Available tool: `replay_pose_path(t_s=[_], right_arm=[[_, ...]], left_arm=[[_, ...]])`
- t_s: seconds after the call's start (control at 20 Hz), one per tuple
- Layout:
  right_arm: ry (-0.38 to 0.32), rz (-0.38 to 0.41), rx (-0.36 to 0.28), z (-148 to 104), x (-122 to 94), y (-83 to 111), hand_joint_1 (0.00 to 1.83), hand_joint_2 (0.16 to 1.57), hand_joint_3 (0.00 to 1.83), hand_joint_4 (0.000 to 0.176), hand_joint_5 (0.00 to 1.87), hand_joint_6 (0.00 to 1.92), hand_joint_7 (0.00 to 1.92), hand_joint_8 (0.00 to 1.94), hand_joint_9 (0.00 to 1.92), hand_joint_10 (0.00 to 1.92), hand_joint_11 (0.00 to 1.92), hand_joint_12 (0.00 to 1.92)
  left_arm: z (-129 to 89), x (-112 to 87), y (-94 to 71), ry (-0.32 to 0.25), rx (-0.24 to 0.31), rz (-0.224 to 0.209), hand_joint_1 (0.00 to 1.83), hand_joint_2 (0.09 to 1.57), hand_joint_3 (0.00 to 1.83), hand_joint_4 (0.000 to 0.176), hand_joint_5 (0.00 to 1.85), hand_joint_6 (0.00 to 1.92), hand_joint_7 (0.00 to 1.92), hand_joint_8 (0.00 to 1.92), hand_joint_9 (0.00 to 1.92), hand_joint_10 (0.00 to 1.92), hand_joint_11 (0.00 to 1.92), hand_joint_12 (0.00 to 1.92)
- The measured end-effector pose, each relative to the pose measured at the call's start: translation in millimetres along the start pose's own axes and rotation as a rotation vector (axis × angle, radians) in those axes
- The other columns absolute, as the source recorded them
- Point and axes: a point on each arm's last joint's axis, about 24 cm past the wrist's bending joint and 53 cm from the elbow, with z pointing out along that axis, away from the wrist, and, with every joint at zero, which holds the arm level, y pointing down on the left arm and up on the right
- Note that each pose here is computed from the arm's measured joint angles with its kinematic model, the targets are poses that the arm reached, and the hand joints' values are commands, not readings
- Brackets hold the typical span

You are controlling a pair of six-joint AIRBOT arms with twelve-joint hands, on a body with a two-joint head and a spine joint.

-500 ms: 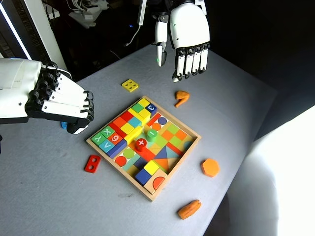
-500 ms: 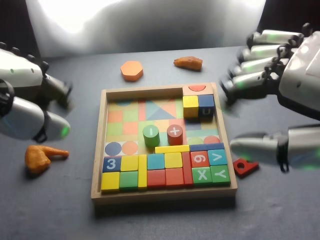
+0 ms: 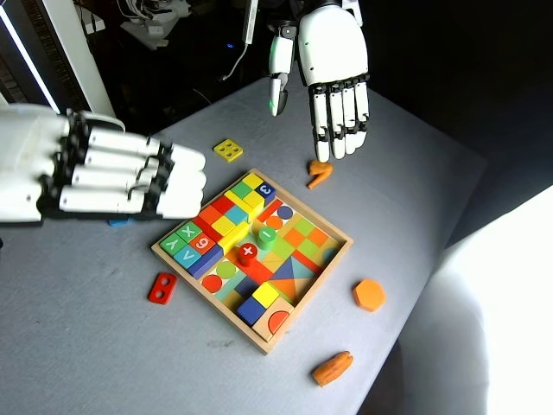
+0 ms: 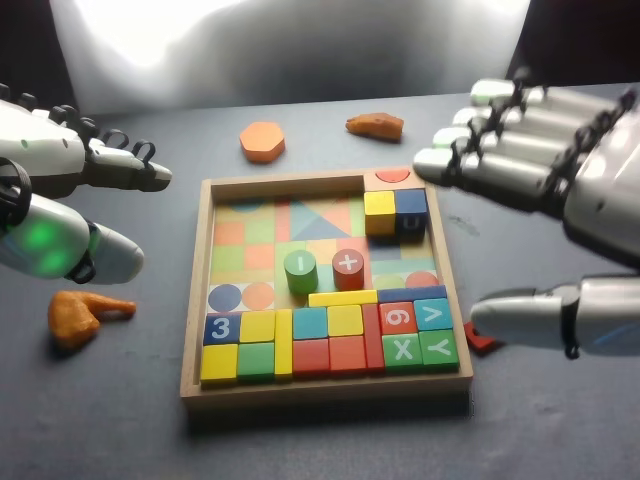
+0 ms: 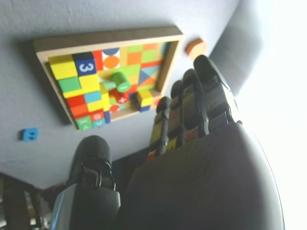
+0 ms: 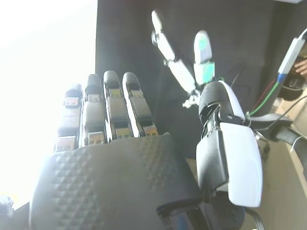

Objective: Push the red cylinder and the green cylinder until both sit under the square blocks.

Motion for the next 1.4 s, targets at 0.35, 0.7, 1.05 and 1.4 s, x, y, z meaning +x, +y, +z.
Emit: replay_pose_path(t_s=[0.35,0.7,1.05,1.4], right_arm=[[0.013,-0.050,-0.016,27,19,-9.5,0.00,1.16,0.00,0.000,0.62,0.22,0.20,0.01,0.02,0.13,0.00,0.00],[0.029,-0.082,0.024,55,30,-8.4,0.01,1.17,0.00,0.000,0.91,0.11,0.21,0.00,0.02,0.04,0.00,0.00],[0.090,0.002,0.081,98,41,-11.1,0.01,1.17,0.00,0.000,0.91,0.09,0.21,0.01,0.00,0.02,0.00,0.00],[0.159,0.002,0.094,125,52,2.2,0.02,1.17,0.00,0.000,0.91,0.07,0.22,0.01,0.01,0.02,0.00,0.00]], left_arm=[[0,1.4,-1.4,0.004,0.002,0.000,0.02,1.37,0.00,0.038,0.04,0.00,0.09,0.00,0.10,0.00,0.00,0.53],[0,1.4,-1.0,0.004,0.001,0.000,0.05,1.37,0.00,0.039,0.05,0.01,0.10,0.00,0.09,0.01,0.00,0.53],[0,1.9,-0.4,0.005,-0.001,0.001,0.03,1.37,0.00,0.039,0.04,0.00,0.09,0.00,0.10,0.00,0.00,0.55],[0,1.5,0.4,0.004,-0.002,0.000,0.01,1.37,0.00,0.039,0.03,0.00,0.05,0.00,0.06,0.00,0.00,0.45]])
